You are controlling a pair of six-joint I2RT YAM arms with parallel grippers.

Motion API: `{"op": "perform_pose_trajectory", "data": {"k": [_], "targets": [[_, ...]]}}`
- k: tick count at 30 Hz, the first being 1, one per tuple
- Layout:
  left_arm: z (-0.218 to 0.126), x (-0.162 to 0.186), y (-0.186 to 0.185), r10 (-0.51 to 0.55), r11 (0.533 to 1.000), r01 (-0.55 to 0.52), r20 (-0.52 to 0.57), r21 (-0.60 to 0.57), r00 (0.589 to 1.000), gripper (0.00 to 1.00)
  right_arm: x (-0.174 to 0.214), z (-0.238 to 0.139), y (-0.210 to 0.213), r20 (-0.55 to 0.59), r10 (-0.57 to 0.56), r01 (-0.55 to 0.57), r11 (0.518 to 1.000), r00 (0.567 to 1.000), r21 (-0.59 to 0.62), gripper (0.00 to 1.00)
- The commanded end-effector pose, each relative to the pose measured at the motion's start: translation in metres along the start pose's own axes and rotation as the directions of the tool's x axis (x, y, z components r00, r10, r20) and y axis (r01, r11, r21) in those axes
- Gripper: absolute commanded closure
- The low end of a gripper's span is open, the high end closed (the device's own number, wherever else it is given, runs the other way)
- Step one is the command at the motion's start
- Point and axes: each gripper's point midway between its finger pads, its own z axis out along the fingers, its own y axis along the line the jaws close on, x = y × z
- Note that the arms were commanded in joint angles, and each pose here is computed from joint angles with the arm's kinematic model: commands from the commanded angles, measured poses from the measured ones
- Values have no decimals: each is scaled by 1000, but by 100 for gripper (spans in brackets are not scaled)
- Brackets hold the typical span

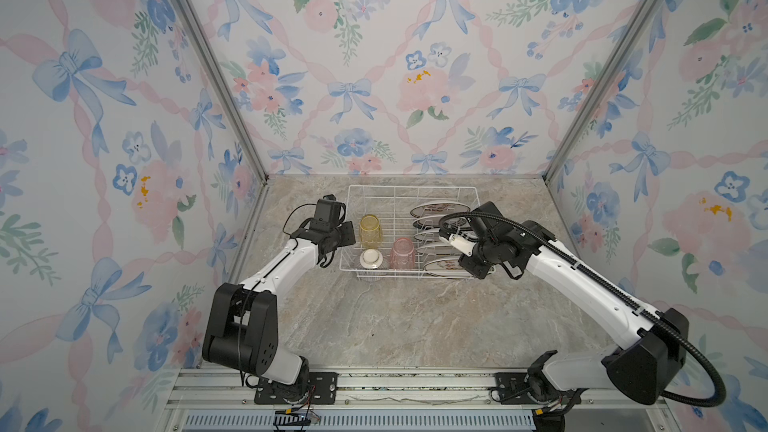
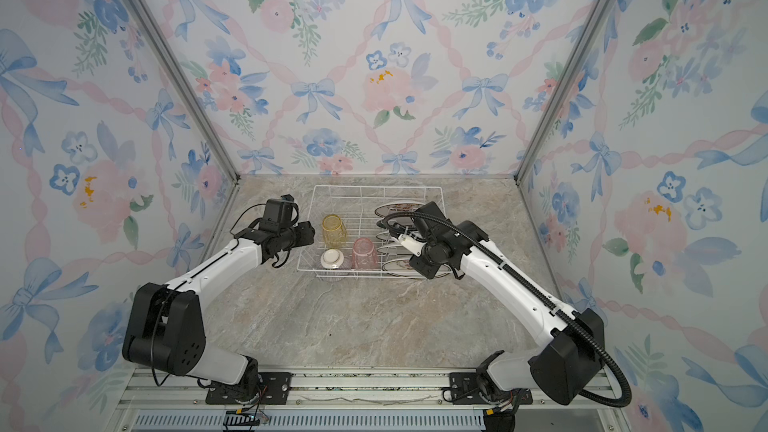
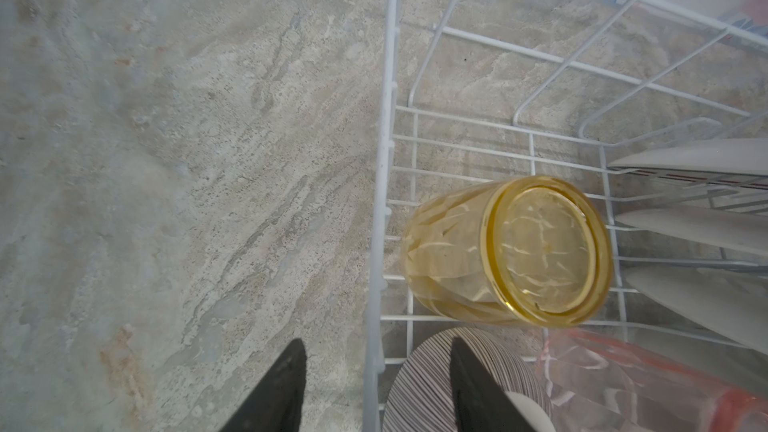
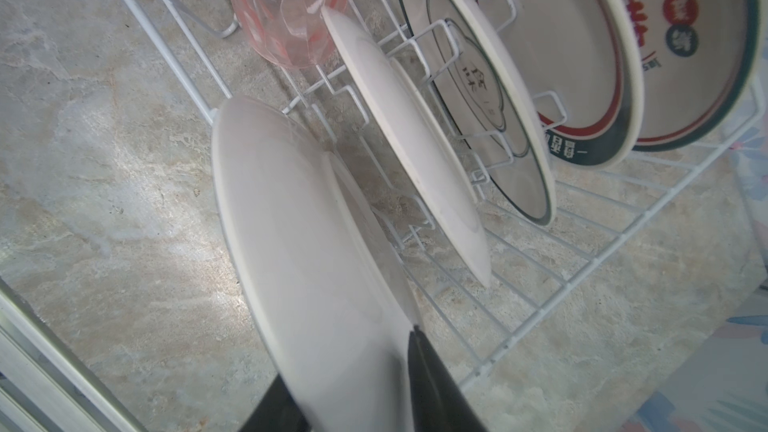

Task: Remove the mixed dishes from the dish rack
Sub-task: 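Grip the printed plate with the right gripper while the left hovers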

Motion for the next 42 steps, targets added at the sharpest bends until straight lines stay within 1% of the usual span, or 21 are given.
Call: {"op": "perform_pose_trajectory", "data": {"k": [1, 5, 13, 14, 15, 19, 21, 23, 24, 25, 26, 32, 38, 42], "targets": [[10, 16, 3, -14, 1000, 14, -63, -1, 998, 46, -7, -4, -5, 13, -10, 10, 1000, 1000, 14, 62], [18, 24, 2, -18, 1000, 18, -95, 4, 995, 50, -7, -3, -1, 10, -18, 18, 1000, 1000, -10, 64], [24, 23, 2, -14, 1000, 15, -104, 2, 994, 52, -3, 0, 8, -12, -42, 42, 998, 999, -38, 72], [25, 22, 1, -15, 1000, 16, -104, 4, 995, 52, -2, 1, 8, -14, -43, 43, 998, 999, -40, 75], [25, 22, 0, -15, 1000, 15, -106, 5, 994, 52, -2, 1, 9, -18, -43, 42, 998, 999, -44, 76], [28, 22, 0, -15, 1000, 16, -110, 7, 994, 53, -2, 5, 10, -26, -47, 46, 998, 999, -41, 76], [29, 21, -1, -15, 1000, 16, -111, 8, 994, 53, 0, 7, 8, -34, -56, 55, 998, 998, -19, 78], [29, 22, -1, -14, 1000, 15, -113, 8, 994, 53, -1, 8, 4, -39, -69, 70, 997, 997, 19, 84], [29, 21, -1, -14, 1000, 15, -112, 8, 994, 53, 0, 8, 4, -43, -79, 81, 996, 996, 34, 89], [29, 21, -1, -14, 1000, 15, -110, 10, 994, 53, 0, 7, 2, -43, -88, 90, 995, 995, 51, 96], [29, 22, -1, -13, 1000, 14, -112, 9, 994, 53, 0, 7, 1, -43, -93, 96, 993, 995, 68, 100], [30, 22, -1, -11, 1000, 12, -113, 11, 993, 53, -7, -3, -11, 3, -109, 107, 977, 994, 184, 100], [31, 22, -2, -6, 1000, 8, -115, 13, 993, 53, -18, -25, -26, 79, -137, 102, 933, 987, 344, 100], [32, 21, -3, -3, 1000, 5, -115, 18, 993, 53, -25, -42, -32, 135, -142, 76, 909, 981, 409, 100]]}}
